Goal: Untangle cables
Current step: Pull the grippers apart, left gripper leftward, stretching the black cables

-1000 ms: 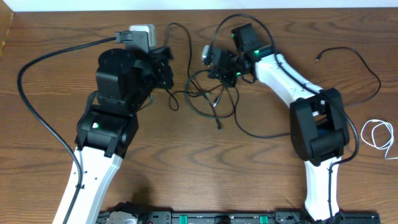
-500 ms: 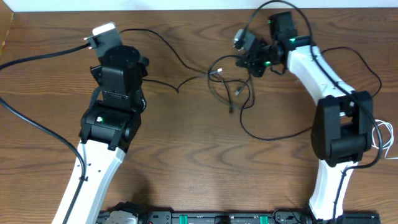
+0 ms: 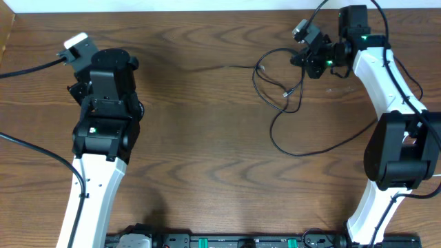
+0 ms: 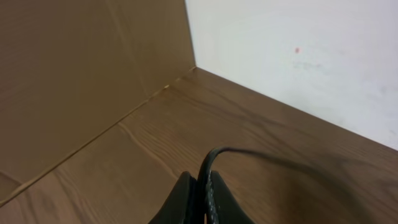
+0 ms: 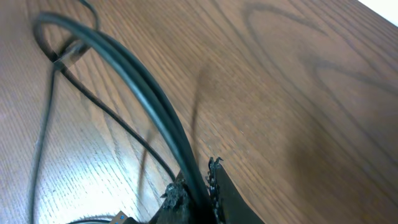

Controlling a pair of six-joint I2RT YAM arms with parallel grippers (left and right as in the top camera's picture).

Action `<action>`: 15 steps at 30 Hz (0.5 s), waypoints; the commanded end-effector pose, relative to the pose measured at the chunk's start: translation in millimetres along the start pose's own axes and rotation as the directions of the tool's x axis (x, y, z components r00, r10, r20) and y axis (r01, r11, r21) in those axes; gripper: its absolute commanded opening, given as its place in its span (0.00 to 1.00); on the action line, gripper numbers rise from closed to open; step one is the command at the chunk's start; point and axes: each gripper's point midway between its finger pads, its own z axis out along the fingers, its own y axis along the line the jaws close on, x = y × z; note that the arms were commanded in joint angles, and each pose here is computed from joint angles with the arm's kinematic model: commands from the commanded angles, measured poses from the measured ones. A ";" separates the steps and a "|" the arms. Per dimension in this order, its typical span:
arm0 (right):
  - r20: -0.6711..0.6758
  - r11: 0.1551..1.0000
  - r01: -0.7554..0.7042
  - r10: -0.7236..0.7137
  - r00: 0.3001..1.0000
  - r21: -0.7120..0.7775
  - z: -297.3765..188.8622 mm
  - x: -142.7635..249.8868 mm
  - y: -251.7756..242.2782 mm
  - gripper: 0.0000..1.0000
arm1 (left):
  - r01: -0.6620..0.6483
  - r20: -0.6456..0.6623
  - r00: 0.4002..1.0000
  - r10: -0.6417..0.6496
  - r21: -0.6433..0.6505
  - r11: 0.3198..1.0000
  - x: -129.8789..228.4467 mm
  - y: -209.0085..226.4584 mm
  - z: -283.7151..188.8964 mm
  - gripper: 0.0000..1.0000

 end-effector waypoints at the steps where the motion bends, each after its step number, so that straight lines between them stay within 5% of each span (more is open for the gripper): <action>1: 0.033 1.000 -0.018 0.019 0.999 -0.008 -10.5 -8.4 2.6 0.04 | 0.013 0.015 1.000 -0.012 -0.060 0.998 -6.1 16.2 3.1 0.07; 15: 0.030 0.997 -0.071 0.071 0.997 -0.014 -8.3 -9.9 5.9 0.03 | 0.024 -0.093 0.996 -0.019 0.054 0.998 17.3 -1.6 16.1 0.08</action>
